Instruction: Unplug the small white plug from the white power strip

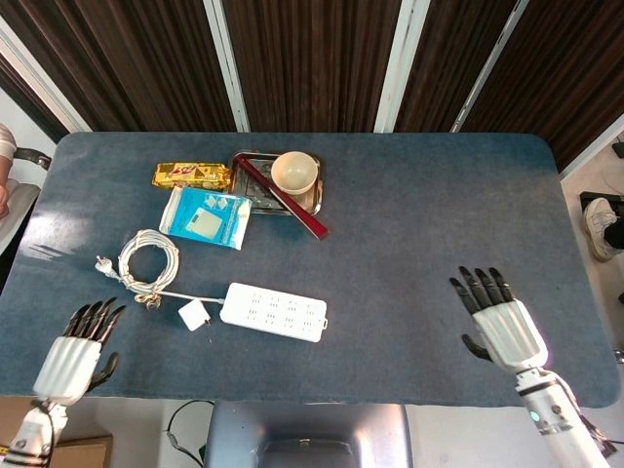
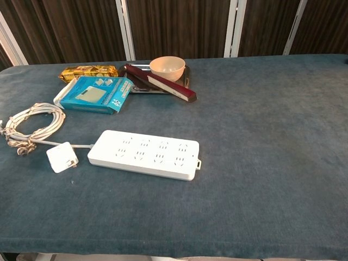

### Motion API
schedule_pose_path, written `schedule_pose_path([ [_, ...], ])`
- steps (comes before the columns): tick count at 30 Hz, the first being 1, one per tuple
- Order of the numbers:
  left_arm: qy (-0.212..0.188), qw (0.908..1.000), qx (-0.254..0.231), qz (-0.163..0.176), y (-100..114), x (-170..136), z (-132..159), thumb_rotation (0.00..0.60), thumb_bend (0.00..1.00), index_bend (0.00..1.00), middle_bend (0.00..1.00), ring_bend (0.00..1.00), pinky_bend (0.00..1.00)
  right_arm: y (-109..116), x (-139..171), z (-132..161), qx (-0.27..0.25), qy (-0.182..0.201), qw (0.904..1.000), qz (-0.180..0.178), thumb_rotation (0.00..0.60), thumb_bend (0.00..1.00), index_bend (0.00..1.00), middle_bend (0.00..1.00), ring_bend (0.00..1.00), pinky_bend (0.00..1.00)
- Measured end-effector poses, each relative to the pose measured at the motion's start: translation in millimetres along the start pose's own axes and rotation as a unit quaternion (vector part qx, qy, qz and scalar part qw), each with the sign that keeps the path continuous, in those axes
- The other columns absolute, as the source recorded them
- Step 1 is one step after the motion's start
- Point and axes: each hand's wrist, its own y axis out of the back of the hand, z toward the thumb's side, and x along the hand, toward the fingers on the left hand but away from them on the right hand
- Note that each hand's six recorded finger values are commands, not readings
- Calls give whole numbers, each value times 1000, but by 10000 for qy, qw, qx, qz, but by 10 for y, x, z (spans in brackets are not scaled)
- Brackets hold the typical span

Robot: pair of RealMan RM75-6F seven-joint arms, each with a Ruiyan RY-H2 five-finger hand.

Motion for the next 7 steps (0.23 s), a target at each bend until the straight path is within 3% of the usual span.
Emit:
schedule_pose_path([
  [3,127,9998,-31,-125,44,-142,-77,600,473,0,0,0,72,-174,235,-374,-343,-562,9978,-11,600,324,0,0,0,0],
  [7,219,9995,-207,0,112,-184,-133,600,472,0,0,0,71,-178,497,-727,-534,-1076,9918,-440,600,316,0,0,0,0],
])
